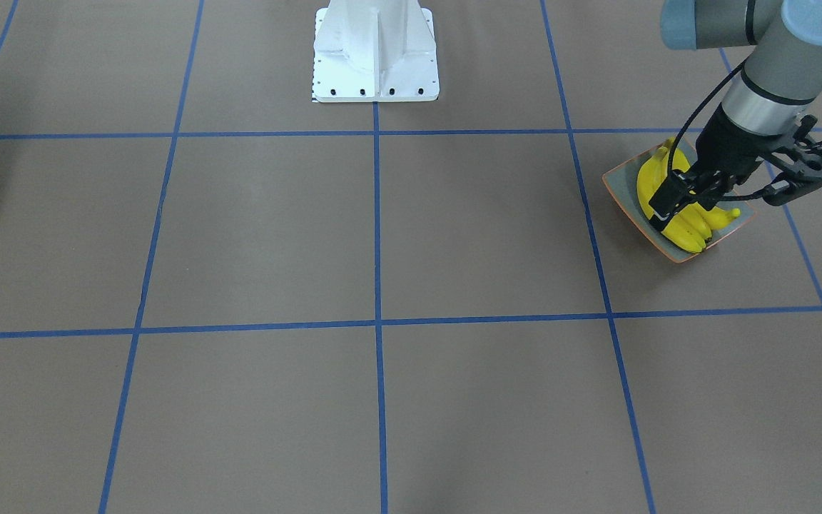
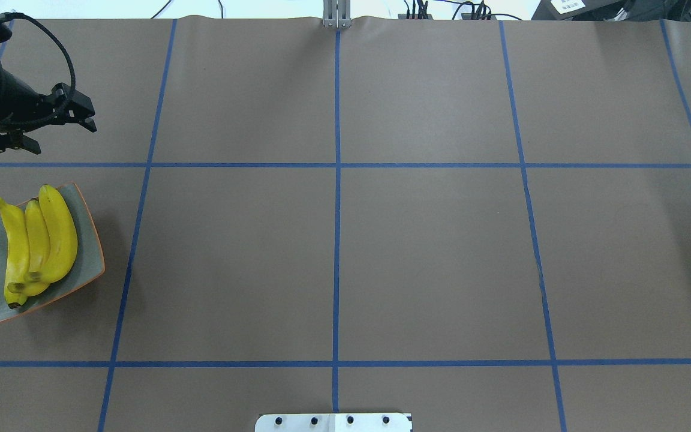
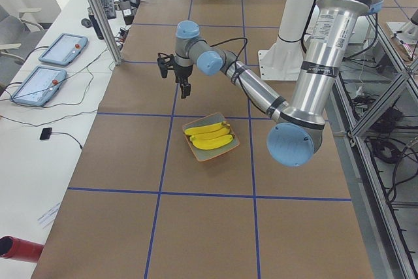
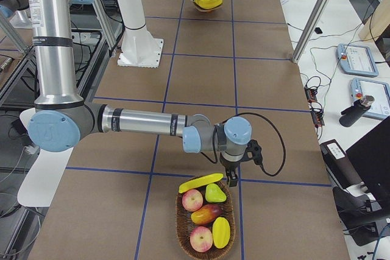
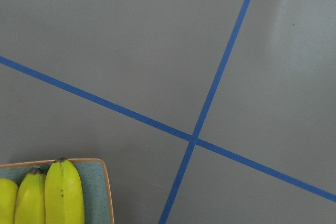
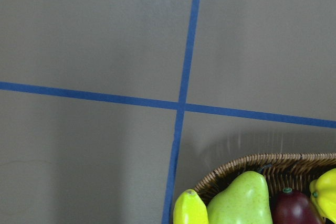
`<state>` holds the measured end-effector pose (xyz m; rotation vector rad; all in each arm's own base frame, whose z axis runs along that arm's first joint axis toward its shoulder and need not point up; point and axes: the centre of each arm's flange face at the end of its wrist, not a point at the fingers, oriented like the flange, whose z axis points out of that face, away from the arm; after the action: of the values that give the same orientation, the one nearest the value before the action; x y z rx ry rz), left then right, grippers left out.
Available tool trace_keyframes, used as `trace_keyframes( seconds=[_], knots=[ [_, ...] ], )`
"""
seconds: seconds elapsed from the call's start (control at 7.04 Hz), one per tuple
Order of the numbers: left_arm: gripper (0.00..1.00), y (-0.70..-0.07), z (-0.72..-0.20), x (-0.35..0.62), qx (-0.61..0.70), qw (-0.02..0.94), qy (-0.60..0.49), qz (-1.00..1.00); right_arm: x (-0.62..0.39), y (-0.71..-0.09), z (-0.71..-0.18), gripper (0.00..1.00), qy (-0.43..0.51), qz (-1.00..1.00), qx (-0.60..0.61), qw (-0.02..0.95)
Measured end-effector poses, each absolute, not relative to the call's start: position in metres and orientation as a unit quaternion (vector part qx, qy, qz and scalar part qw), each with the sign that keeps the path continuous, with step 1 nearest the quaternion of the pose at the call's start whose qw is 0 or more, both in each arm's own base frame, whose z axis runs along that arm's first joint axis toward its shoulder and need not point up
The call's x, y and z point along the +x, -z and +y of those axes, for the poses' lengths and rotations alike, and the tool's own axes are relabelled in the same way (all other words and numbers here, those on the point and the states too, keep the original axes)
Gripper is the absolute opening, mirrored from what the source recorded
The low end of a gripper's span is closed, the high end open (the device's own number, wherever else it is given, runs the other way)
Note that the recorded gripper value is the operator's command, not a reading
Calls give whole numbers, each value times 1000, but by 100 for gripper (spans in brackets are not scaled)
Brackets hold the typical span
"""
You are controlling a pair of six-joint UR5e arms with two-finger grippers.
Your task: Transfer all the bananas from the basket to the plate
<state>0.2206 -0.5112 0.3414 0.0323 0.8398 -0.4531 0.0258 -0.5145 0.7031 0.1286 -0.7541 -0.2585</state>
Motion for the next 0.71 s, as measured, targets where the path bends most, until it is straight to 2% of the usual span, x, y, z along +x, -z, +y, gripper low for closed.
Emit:
trace_keyframes(
  seconds=[0.14, 0.71],
  knots=[
    [100, -343, -514, 222, 14, 889, 218, 403, 22, -720, -511, 100, 164, -391, 82, 902],
    [100, -347, -521, 227, 12, 890, 219, 401, 12, -723, -506, 100, 226, -431, 116, 866]
  ],
)
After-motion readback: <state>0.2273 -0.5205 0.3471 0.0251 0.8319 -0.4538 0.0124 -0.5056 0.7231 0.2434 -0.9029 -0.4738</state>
